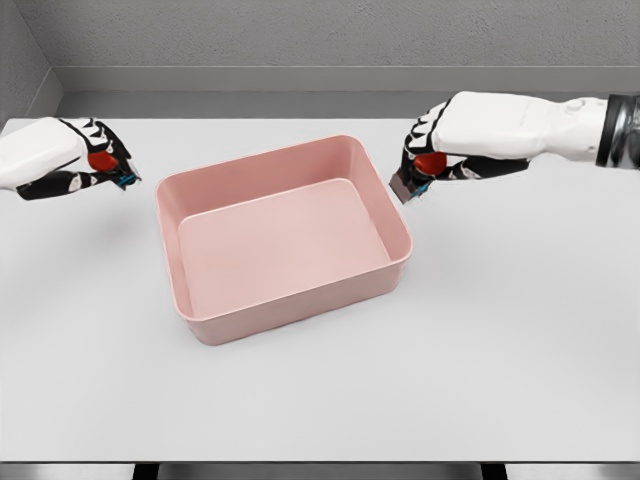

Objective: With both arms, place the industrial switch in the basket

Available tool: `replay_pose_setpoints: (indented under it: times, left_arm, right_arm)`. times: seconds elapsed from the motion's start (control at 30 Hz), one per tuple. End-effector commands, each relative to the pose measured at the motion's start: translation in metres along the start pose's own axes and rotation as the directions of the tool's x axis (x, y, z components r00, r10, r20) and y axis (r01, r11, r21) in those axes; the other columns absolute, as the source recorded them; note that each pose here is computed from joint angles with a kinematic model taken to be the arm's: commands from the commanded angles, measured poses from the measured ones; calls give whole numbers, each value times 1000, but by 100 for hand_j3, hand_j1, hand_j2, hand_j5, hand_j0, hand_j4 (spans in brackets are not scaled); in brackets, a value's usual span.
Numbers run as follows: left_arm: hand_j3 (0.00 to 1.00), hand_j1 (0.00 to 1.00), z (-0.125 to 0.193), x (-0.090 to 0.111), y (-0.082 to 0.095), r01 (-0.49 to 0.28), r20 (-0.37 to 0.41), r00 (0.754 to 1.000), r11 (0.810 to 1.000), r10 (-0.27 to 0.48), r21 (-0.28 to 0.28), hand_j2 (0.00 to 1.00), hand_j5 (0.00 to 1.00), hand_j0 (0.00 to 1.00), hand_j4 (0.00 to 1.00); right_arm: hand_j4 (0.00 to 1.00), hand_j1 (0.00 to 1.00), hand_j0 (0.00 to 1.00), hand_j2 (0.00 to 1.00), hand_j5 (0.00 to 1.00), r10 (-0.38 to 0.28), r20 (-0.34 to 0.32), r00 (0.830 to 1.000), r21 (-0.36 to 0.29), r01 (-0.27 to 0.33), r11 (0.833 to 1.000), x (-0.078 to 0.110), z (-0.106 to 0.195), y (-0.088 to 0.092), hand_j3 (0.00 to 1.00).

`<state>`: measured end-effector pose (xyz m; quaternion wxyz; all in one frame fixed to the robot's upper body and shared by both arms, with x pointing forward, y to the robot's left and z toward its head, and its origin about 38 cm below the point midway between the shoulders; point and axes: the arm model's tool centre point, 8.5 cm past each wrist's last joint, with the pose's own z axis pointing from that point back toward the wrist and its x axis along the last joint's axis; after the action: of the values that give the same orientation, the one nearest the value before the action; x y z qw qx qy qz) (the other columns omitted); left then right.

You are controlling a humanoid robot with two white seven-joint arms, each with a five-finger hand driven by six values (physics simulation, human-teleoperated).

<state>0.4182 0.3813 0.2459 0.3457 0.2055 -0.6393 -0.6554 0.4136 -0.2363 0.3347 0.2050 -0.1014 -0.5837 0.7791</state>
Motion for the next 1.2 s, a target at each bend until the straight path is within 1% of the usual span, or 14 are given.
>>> replay_pose_setpoints:
  times: [0.0,0.2,0.37,0.4,0.43,0.47,0.5,0.63,0.7,0.8,0.9,1.0,1.13,1.17]
  left_arm:
    - [49,49,-3,5,2,-3,17,1000,1000,3,10,49,49,49,49]
    - [49,49,-15,23,7,8,78,997,999,-10,32,49,49,49,49]
    - [49,49,-25,41,10,14,135,991,999,-20,49,49,49,49,49]
    - [49,49,-27,44,9,12,144,989,998,-19,54,49,49,49,49]
    - [49,49,-30,47,9,8,155,988,998,-17,59,49,49,49,49]
    - [49,49,-31,50,10,11,165,986,998,-21,60,49,49,49,49]
    - [49,49,-33,56,12,16,182,983,998,-27,65,49,49,49,49]
    - [50,50,-35,66,15,24,210,977,997,-39,74,50,50,50,50]
    - [49,49,-37,71,16,26,225,973,997,-44,79,49,49,49,49]
    - [49,49,-43,80,15,18,252,967,996,-40,90,49,49,49,49]
    - [50,50,-48,86,14,9,273,961,995,-36,99,50,50,50,50]
    - [50,50,-54,96,12,7,301,953,994,-39,107,50,50,50,50]
    - [56,56,-58,109,13,13,336,940,994,-50,111,56,56,56,56]
    - [68,68,-61,112,16,11,344,937,992,-53,122,68,68,68,68]
  right_arm:
    - [51,51,51,51,51,-11,18,1000,-11,11,1000,3,-11,-1,51]
    - [51,51,51,51,51,-28,68,997,-2,28,1000,14,-42,-4,51]
    - [52,52,52,52,52,-36,114,993,2,36,999,21,-90,-4,52]
    - [56,56,56,56,56,-48,119,992,10,48,999,19,-100,-2,56]
    - [70,70,70,70,70,-52,138,989,16,50,999,23,-110,-1,70]
    - [93,93,93,93,93,-59,146,988,11,58,998,24,-117,-3,93]
    - [100,100,100,100,100,-66,156,986,7,66,998,26,-125,-3,100]
    - [100,100,100,100,100,-57,156,986,0,58,998,26,-126,-5,100]
    - [100,100,100,100,100,-59,131,990,3,59,998,19,-116,-4,100]
    - [100,100,100,100,100,-58,10,998,-5,58,998,-12,-53,1,100]
    - [100,100,100,100,100,-33,-49,998,9,33,999,-28,6,16,100]
    - [100,100,100,100,100,-75,-56,996,10,76,997,-35,57,28,100]
    - [100,100,100,100,100,-129,-75,989,-1,130,992,-36,70,48,100]
    - [100,100,100,100,100,-154,-89,984,-2,154,988,-41,72,56,100]
